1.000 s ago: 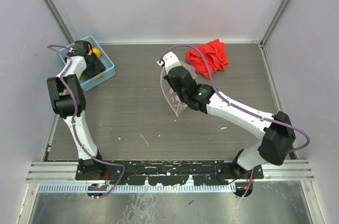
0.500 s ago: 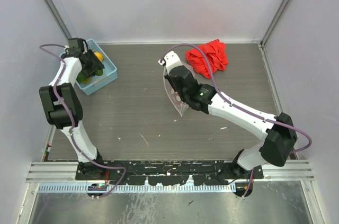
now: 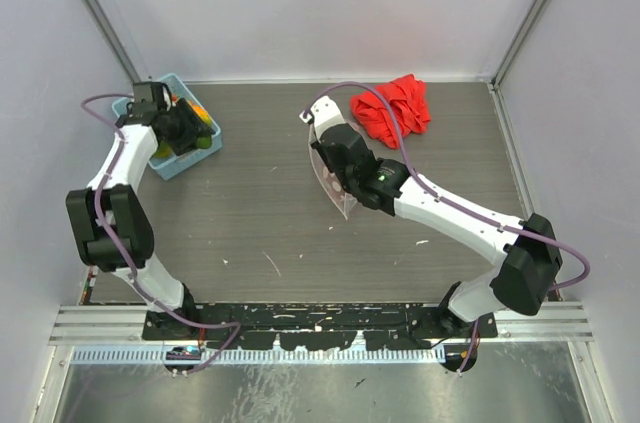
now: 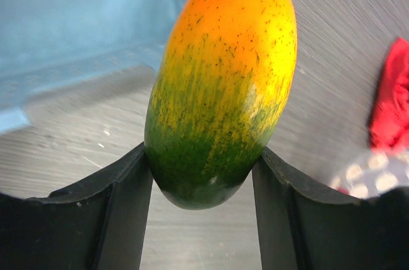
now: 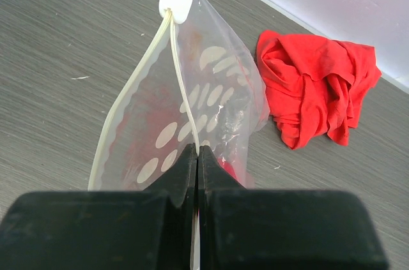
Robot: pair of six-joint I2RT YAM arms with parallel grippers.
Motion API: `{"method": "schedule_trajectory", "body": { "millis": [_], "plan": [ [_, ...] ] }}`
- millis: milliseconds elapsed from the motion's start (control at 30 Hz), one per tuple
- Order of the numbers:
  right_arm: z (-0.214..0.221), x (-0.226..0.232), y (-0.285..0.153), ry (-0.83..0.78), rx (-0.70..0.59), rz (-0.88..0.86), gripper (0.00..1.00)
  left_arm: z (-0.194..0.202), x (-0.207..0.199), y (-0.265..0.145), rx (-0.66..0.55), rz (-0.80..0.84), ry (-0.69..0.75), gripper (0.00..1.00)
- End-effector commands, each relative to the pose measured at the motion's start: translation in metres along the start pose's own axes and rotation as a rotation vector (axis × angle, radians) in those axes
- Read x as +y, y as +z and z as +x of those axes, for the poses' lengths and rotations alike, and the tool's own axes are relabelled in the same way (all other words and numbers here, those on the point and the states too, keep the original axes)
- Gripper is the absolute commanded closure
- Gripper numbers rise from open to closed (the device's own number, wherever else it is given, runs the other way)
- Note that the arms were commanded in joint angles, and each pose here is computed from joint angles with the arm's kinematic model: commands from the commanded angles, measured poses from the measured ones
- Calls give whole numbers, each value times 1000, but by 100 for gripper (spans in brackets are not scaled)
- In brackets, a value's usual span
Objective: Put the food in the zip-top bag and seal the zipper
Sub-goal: Pick up the fake fruit from the bin, then place the fake fruit in the zipper food storage bag.
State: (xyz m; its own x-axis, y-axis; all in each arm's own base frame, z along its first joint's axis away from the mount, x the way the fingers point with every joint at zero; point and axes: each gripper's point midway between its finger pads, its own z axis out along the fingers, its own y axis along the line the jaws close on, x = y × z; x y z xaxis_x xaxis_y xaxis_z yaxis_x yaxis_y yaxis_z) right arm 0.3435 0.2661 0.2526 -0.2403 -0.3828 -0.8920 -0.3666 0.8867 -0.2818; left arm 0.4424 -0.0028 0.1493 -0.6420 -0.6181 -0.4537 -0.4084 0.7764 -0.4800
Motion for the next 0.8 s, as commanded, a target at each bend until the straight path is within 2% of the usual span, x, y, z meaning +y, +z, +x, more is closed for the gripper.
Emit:
{"method": "schedule_trajectory", "body": {
  "millis": [0, 267, 767],
  "plan": [
    [-33, -9, -10, 60, -97, 9, 100, 12, -62, -44, -25, 220, 22, 83],
    [-36, -11, -8, 42, -101, 24, 100, 69, -111, -98, 39, 409, 137, 83],
    [-36, -26, -13, -13, -60, 112, 100, 166, -169, -177, 188, 700, 333, 83]
  ]
}}
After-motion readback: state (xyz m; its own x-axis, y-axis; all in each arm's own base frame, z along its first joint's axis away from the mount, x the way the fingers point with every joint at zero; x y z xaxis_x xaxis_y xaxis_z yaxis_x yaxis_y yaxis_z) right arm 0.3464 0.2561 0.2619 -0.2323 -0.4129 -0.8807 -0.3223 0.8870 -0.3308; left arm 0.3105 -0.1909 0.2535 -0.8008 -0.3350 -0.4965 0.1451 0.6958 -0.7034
